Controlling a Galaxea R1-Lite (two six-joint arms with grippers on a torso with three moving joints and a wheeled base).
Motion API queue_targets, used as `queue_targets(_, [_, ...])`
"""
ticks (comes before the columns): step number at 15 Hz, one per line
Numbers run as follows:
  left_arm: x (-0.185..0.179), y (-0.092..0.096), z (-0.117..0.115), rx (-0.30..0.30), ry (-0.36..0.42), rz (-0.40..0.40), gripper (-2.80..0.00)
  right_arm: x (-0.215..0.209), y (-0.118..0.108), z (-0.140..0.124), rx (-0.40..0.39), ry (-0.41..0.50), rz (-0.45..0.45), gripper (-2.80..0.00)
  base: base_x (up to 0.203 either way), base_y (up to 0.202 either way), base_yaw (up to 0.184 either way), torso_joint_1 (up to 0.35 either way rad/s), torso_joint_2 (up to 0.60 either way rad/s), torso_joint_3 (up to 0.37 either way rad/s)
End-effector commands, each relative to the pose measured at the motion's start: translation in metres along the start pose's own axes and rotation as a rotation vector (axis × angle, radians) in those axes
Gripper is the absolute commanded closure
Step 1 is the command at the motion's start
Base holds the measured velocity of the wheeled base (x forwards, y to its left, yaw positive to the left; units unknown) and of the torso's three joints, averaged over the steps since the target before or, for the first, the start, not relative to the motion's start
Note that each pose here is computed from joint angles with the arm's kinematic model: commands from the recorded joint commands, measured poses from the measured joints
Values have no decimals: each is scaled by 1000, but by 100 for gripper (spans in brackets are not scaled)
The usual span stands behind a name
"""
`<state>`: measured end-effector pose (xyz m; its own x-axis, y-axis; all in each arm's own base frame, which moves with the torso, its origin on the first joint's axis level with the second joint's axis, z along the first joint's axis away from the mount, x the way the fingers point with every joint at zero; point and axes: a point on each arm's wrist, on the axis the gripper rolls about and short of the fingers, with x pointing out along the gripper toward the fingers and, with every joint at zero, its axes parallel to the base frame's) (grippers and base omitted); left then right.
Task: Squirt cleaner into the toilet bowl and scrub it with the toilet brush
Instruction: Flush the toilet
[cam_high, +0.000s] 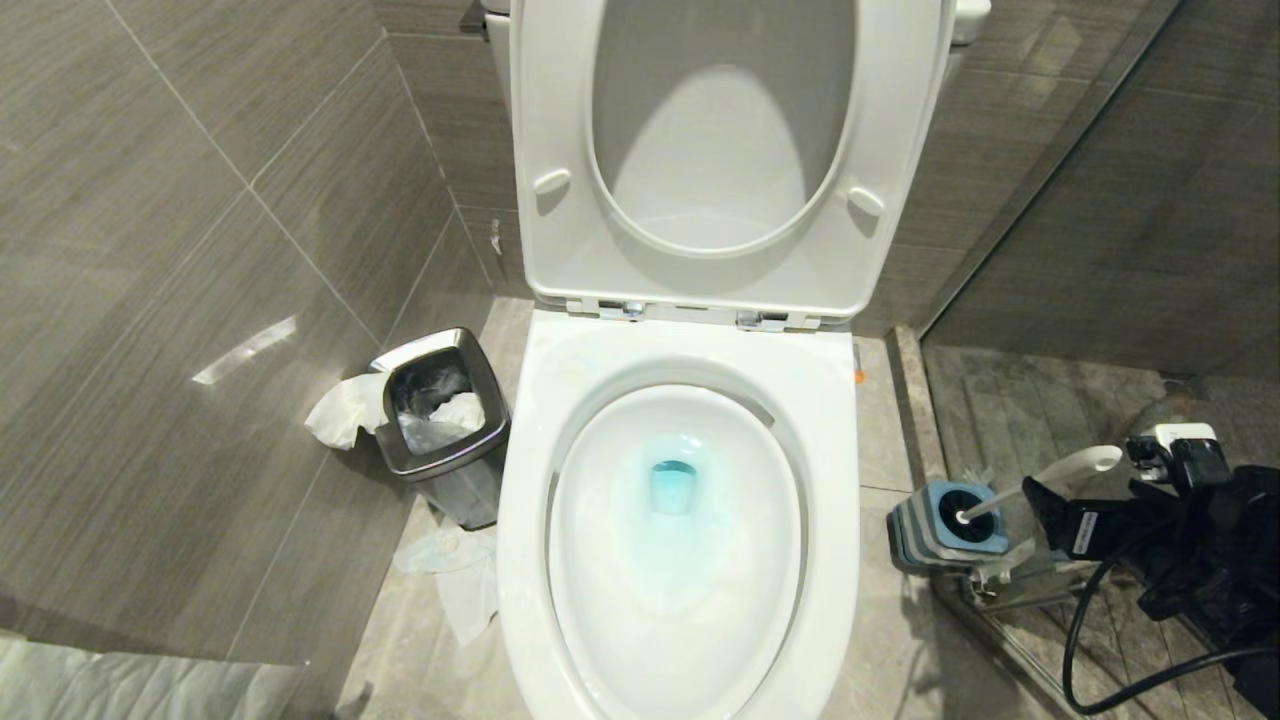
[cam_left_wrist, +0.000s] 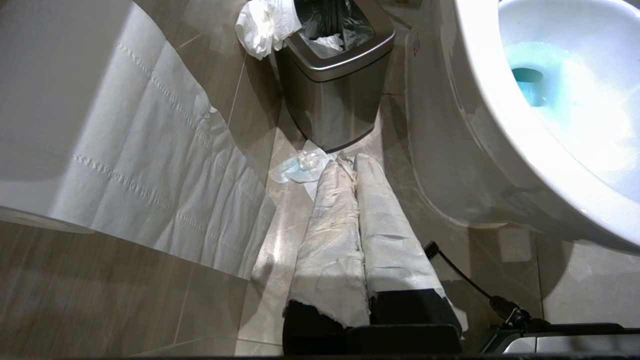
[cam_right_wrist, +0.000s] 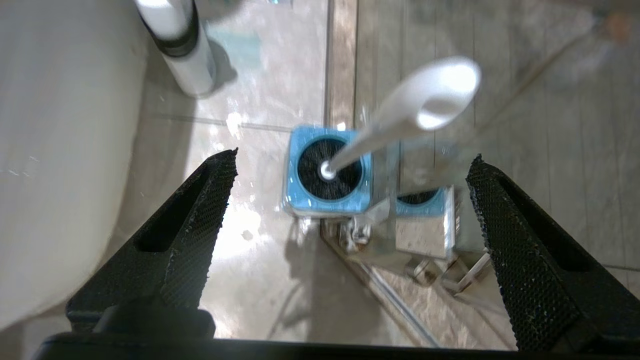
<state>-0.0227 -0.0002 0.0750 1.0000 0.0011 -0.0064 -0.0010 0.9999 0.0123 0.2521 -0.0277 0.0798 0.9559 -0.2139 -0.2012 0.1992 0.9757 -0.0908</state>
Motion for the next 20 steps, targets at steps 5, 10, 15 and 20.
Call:
queue_targets(5, [0, 0, 0, -2, 0, 2, 0, -25, 2, 26, -27, -121, 23, -280, 0, 0, 0, 0, 0, 0])
queue_targets(10, [0, 0, 0, 0, 0, 2, 0, -28, 0, 38, -78, -175, 26, -280, 0, 0, 0, 0, 0, 0])
queue_targets(15, [0, 0, 0, -2, 0, 1, 0, -23, 1, 45, -79, -201, 25, -280, 0, 0, 0, 0, 0, 0])
queue_targets(20, [0, 0, 0, -2, 1, 1, 0, -21, 1, 43, -80, -182, 29, -280, 0, 0, 0, 0, 0, 0])
